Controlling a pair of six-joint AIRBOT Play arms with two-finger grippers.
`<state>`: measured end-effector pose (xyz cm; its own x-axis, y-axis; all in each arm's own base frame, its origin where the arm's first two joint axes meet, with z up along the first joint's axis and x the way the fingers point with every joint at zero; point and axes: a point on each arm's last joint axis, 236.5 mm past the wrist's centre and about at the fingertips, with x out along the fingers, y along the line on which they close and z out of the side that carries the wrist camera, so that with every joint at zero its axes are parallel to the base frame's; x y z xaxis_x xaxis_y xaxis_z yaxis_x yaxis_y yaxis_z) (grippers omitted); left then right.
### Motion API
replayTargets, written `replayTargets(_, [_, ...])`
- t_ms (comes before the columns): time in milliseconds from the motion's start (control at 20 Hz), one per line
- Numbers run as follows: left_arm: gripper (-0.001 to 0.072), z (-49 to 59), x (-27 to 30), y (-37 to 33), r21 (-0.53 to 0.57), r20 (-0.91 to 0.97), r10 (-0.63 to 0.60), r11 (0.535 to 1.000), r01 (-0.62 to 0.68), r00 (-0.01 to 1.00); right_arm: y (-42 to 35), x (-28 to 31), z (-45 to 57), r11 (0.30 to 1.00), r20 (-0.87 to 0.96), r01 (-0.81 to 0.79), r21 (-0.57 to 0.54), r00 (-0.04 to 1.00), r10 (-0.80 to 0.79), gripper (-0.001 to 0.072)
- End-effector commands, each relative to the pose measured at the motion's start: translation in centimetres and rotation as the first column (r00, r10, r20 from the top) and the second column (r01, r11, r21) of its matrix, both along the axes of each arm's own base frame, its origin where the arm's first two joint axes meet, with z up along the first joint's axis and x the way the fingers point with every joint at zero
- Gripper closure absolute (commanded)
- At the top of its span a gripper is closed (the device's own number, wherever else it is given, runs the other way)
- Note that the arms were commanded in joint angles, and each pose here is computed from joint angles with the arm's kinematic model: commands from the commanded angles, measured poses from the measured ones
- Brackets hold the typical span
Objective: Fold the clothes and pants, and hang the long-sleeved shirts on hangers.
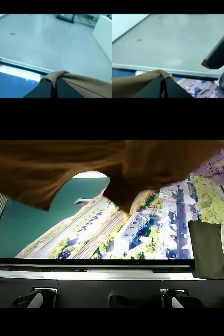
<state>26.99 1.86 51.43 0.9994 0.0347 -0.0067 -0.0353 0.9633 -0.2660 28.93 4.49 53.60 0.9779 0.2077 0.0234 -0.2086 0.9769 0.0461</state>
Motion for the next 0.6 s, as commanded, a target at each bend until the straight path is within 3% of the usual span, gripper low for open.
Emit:
replayTargets(0, [0.0698, 0.6, -5.9, 0.7, 0.006, 0.01, 0.106, 0.994, -0.106, 0.994, -0.3, -6.5, 2.0, 0.999, 0.063, 0.033, 0.024, 0.997, -0.035, 0.0689])
replayTargets(150, [0.0698, -0.6, -5.2, 1.0, 0.002, -0.036, 0.106, 0.994, -0.106, 0.994, -0.3, -5.2, 0.9, 0.998, 0.016, 0.029, 0.061, 0.999, -0.03, 0.0689])
replayTargets(300, [0.0697, -4.7, -1.1, 2.1, -0.022, -0.164, 0.096, 0.995, -0.101, 0.982, 0.1, -0.1, -4.2, 0.997, -0.167, 0.008, 0.075, 0.986, 0.005, 0.0689])
replayTargets(550, [0.0696, -20.1, 10.4, 3.7, -0.028, -0.52, 0.0, 0.999, -0.017, 0.854, -0.3, 11.0, -19.6, 0.995, -0.577, 0.028, 0.1, 0.816, 0.035, 0.0689])
